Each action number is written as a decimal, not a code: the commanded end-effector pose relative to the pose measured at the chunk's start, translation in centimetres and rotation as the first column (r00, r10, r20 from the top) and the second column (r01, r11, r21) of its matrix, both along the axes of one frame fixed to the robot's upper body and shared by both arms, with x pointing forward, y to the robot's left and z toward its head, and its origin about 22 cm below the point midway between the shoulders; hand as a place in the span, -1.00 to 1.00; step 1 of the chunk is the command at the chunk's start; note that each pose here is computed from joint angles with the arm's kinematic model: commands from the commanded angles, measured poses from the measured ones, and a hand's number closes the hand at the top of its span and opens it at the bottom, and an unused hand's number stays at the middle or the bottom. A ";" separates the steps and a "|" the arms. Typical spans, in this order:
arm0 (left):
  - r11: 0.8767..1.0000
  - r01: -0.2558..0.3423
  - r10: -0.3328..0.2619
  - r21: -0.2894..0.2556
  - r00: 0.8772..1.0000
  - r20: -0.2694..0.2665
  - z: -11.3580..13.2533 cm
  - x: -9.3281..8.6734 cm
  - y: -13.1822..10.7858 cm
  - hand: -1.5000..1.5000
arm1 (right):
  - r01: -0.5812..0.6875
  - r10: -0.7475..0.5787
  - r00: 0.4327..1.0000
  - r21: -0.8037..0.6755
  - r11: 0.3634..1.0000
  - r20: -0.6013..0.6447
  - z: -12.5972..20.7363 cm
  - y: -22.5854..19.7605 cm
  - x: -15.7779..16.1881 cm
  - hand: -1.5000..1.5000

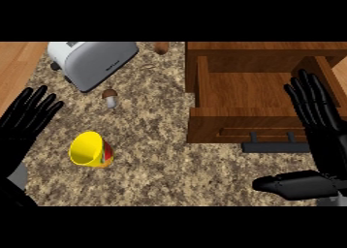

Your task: Pick up the cup, place it into the drawer and close the drawer

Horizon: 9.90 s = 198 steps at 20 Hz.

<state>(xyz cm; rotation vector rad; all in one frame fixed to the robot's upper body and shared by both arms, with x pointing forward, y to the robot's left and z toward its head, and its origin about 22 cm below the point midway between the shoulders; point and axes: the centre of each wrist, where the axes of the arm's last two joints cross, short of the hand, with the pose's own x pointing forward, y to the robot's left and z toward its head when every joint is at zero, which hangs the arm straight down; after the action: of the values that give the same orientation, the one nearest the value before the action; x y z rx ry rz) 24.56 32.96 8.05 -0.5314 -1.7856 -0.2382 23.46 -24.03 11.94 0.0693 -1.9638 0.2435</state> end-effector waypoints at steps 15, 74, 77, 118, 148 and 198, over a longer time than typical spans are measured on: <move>0.986 -0.076 0.098 0.145 0.984 -0.149 -12.5 2.5 3.3 -1.00 | -0.018 0.018 0.999 -0.001 1.000 0.048 -0.3 0.4 1.5 -1.00; 0.956 -0.254 0.277 -0.145 0.945 0.175 -19.9 5.5 -3.9 1.00 | 0.010 -0.010 0.999 -0.002 1.000 0.035 3.3 -2.0 4.9 -1.00; 0.855 -0.497 0.516 -0.146 0.841 0.164 -20.0 5.7 -4.5 1.00 | 0.003 -0.003 1.000 -0.012 1.000 0.031 2.7 -3.5 4.0 -1.00; 0.887 -0.364 0.332 0.284 0.931 0.153 7.9 20.2 -29.7 1.00 | -0.014 0.017 0.997 -0.044 0.999 0.076 3.2 -3.1 4.6 -1.00; 0.951 -0.309 0.309 -0.013 0.948 0.073 4.9 19.3 -29.2 -1.00 | -0.634 0.573 0.772 -0.379 0.674 -0.274 3.0 3.3 5.3 1.00; 0.970 -0.196 0.201 -0.142 0.979 0.026 -1.2 17.0 -16.6 -1.00 | -0.065 -0.043 0.985 -0.586 0.807 -0.167 0.5 -6.7 20.7 1.00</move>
<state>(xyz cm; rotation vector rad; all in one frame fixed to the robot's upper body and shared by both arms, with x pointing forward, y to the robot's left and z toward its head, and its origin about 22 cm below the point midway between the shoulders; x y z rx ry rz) 41.66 16.28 6.82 -0.4315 -1.8941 0.0275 40.78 -28.53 3.33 -0.0114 -1.4861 0.9247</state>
